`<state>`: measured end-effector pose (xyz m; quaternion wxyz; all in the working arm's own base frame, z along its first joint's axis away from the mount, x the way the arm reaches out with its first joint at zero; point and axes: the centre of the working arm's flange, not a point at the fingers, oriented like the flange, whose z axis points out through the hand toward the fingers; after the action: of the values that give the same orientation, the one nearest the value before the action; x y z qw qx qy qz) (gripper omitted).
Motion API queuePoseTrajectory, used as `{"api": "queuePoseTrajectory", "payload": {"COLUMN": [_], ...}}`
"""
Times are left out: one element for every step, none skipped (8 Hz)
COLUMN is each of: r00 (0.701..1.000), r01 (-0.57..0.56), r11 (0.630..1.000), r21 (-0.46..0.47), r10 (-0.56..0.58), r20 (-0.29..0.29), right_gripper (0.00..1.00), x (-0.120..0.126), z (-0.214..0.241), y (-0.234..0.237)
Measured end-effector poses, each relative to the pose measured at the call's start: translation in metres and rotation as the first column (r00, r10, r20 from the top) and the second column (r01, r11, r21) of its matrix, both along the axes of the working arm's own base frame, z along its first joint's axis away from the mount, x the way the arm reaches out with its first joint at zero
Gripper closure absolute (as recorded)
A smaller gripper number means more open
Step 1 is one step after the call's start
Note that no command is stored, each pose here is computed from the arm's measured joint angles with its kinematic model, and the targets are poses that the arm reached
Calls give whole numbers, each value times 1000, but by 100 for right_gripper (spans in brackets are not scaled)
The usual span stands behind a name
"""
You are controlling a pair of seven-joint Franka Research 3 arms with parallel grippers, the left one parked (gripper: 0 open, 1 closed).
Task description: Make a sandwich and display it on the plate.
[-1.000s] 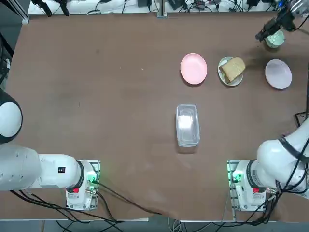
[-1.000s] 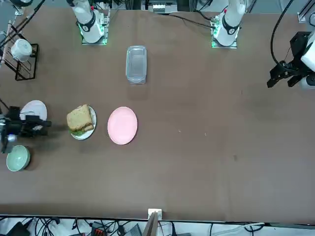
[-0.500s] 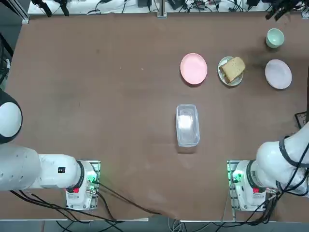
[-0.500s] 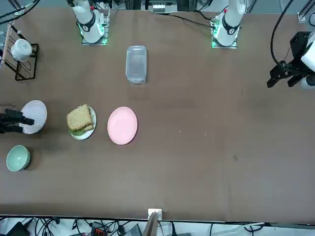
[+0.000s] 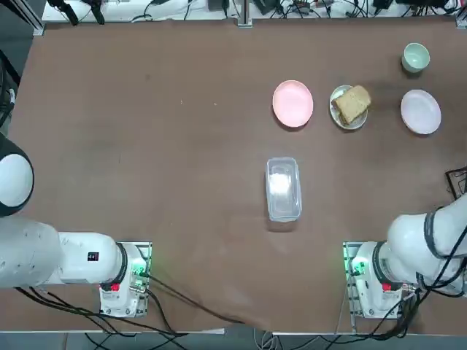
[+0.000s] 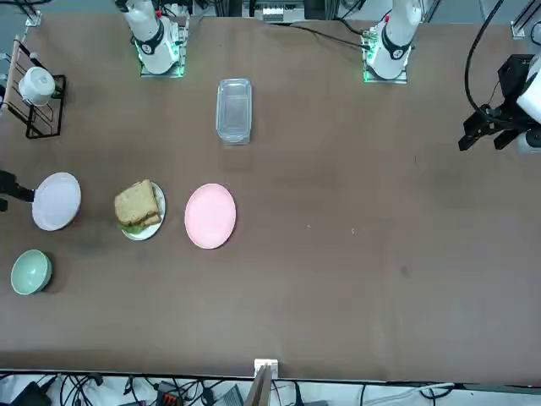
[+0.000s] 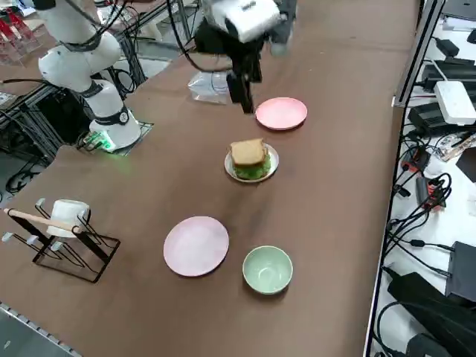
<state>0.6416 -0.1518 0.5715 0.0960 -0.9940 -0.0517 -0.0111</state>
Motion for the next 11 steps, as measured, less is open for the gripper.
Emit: {"api": "queuePoseTrajectory", "payload": {"r00": [1000, 998, 997, 994, 992, 990, 989, 989, 991, 992, 992], "r01": [27, 52, 76, 100, 120, 134, 139, 139, 135, 129, 127], "r11": [998, 994, 989, 984, 979, 975, 974, 974, 976, 978, 980], "r21": [-53, -96, -125, -147, -164, -175, -181, -181, -171, -161, -155], "r10": [-28, -54, -80, -105, -126, -141, -146, -145, -137, -129, -125], "r20": [-9, -16, -23, -26, -27, -29, -28, -20, -2, 10, 18], "right_gripper": [0, 0, 0, 0, 0, 0, 0, 0, 0, 0, 0], "x": [-6, -12, -20, -29, -40, -52, -65, -78, -94, -104, -111], "z": [15, 26, 34, 41, 46, 50, 52, 53, 54, 55, 57], "y": [18, 45, 77, 101, 118, 126, 129, 131, 134, 136, 137]}}
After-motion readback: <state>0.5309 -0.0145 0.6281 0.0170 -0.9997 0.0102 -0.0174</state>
